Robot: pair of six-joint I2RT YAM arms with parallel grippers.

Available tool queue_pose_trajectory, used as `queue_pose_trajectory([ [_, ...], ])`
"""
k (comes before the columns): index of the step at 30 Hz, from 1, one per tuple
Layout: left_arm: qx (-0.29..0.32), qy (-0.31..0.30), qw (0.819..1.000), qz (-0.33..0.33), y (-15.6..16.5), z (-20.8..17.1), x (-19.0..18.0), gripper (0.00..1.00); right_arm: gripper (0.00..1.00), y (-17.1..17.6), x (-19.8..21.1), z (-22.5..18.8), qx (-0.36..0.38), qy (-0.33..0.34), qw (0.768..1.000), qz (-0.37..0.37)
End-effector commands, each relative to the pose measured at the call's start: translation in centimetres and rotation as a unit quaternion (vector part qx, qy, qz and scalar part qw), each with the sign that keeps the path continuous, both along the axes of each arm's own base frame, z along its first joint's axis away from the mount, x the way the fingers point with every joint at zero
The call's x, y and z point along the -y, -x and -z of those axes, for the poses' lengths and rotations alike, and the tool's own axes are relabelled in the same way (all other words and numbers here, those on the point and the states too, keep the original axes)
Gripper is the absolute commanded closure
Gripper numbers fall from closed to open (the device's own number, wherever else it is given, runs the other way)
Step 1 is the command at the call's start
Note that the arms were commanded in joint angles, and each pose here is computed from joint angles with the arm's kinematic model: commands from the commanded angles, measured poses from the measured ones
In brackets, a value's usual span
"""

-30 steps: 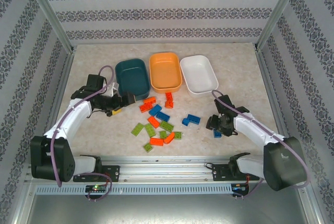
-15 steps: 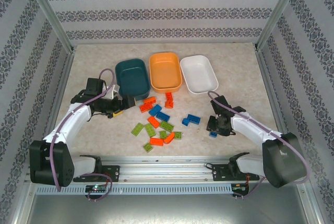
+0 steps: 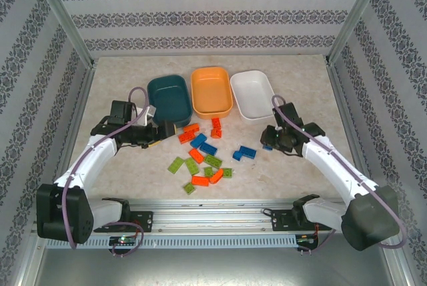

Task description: Sort the legos into containers by color

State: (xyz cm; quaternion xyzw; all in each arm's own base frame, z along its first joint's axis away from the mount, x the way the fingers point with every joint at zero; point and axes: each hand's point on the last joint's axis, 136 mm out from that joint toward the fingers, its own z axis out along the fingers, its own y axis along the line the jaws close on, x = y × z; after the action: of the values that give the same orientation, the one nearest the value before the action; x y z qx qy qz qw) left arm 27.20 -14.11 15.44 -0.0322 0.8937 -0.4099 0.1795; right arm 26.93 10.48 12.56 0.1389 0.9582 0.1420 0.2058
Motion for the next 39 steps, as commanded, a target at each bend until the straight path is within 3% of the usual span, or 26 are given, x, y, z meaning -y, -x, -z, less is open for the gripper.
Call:
queue_pose_trajectory([
  [1,0.053,0.019,0.997,0.050,0.9,-1.9,2.0,0.00,0.70,-2.9,-1.1,-2.0,0.013,0.002,0.999,-0.034],
  [8,0.078,0.016,0.988,0.133,3.7,-2.4,5.2,0.00,0.70,-10.9,-2.5,-3.8,0.026,0.011,0.998,-0.052],
  [14,0.075,-0.001,0.985,0.158,4.6,-1.6,6.0,0.00,0.71,-17.1,-3.2,-0.3,0.008,0.020,0.998,-0.060],
  [18,0.073,-0.012,0.984,0.162,4.8,-1.3,6.1,0.00,0.72,-19.4,-3.6,2.8,-0.007,0.022,0.998,-0.057],
  [26,0.060,-0.031,0.983,0.169,4.9,-0.4,6.1,0.00,0.70,-20.6,-3.4,5.9,-0.031,0.036,0.997,-0.053],
  [34,0.052,-0.059,0.984,0.161,4.6,0.5,5.5,0.00,0.56,-20.9,-3.5,5.8,-0.025,0.033,0.998,-0.051],
  [39,0.066,-0.069,0.983,0.155,4.4,0.4,5.2,0.00,0.45,-21.0,-3.4,3.6,-0.004,0.032,0.998,-0.052],
])
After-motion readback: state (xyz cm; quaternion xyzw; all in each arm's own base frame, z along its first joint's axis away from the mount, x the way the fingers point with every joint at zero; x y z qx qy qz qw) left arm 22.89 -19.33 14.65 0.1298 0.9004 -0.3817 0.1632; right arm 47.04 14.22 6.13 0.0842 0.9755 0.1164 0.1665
